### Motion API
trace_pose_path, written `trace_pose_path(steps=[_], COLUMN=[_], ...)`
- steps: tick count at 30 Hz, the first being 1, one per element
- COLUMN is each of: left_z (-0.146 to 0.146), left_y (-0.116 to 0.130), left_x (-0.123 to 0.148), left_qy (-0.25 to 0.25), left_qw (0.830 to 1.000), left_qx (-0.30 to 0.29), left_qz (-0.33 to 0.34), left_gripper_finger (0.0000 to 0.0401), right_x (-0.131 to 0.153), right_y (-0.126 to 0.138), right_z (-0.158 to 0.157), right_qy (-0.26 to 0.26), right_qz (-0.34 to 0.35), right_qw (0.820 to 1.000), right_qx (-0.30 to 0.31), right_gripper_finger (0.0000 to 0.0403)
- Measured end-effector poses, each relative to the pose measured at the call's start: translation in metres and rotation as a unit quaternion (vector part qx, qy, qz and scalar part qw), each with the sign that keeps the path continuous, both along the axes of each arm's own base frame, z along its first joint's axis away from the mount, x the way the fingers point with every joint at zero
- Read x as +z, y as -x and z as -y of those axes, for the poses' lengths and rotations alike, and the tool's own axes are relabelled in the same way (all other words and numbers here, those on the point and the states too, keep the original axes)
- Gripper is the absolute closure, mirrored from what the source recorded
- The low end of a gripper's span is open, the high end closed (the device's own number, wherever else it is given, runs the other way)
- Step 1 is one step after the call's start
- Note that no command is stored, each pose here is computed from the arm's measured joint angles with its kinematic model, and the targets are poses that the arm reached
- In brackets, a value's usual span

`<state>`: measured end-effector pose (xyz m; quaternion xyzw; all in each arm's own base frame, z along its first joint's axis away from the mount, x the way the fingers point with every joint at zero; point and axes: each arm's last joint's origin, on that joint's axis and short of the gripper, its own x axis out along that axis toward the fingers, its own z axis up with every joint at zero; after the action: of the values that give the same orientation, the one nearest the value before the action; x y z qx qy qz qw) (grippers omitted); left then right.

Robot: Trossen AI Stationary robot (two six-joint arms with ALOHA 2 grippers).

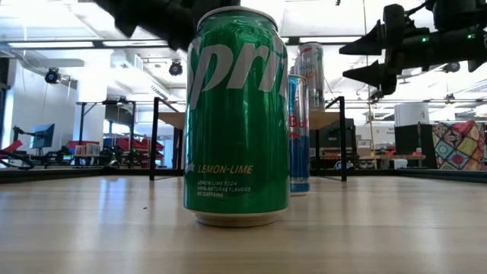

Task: Place canned beverage on shelf
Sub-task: Put the right blue soda can on the shelf aligned with the other blue soda can

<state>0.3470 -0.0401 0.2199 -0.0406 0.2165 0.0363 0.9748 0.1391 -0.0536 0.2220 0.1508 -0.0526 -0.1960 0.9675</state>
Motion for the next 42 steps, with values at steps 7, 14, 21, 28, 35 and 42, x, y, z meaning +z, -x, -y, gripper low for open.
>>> trace_pose_path(steps=[7,14,21,28,35,42], left_z=[0.018,0.021,0.024,0.026,0.029,0.03], left_y=[-0.016,-0.019,-0.019,-0.027,-0.043,-0.05], left_x=[0.007,0.002,-0.006,-0.021,-0.026,-0.025], left_qy=[-0.014,0.014,0.029,0.03,0.034,0.02], left_qw=[0.999,0.999,0.997,0.996,0.996,0.996], left_qx=[0.013,0.011,-0.017,-0.024,-0.032,-0.032], left_qz=[-0.033,-0.043,-0.064,-0.079,-0.08,-0.076], left_gripper_finger=[0.0081,0.0081,0.0081,0.0081,0.0081,0.0094], right_x=[0.0,0.003,0.004,0.003,0.003,0.003], right_y=[0.0,0.003,0.005,0.005,0.005,0.005], right_z=[0.0,-0.002,-0.003,-0.003,-0.003,-0.003], right_qy=[0.01,0.013,0.014,0.014,0.014,0.013], right_qz=[-0.003,0.004,0.007,0.006,0.006,0.003], right_qw=[1.0,1.0,1.0,1.0,1.0,1.0], right_qx=[0.002,0.016,0.015,0.015,0.015,0.015], right_gripper_finger=[0.0076,0.0076,0.0076,0.0076,0.0076,0.0076])
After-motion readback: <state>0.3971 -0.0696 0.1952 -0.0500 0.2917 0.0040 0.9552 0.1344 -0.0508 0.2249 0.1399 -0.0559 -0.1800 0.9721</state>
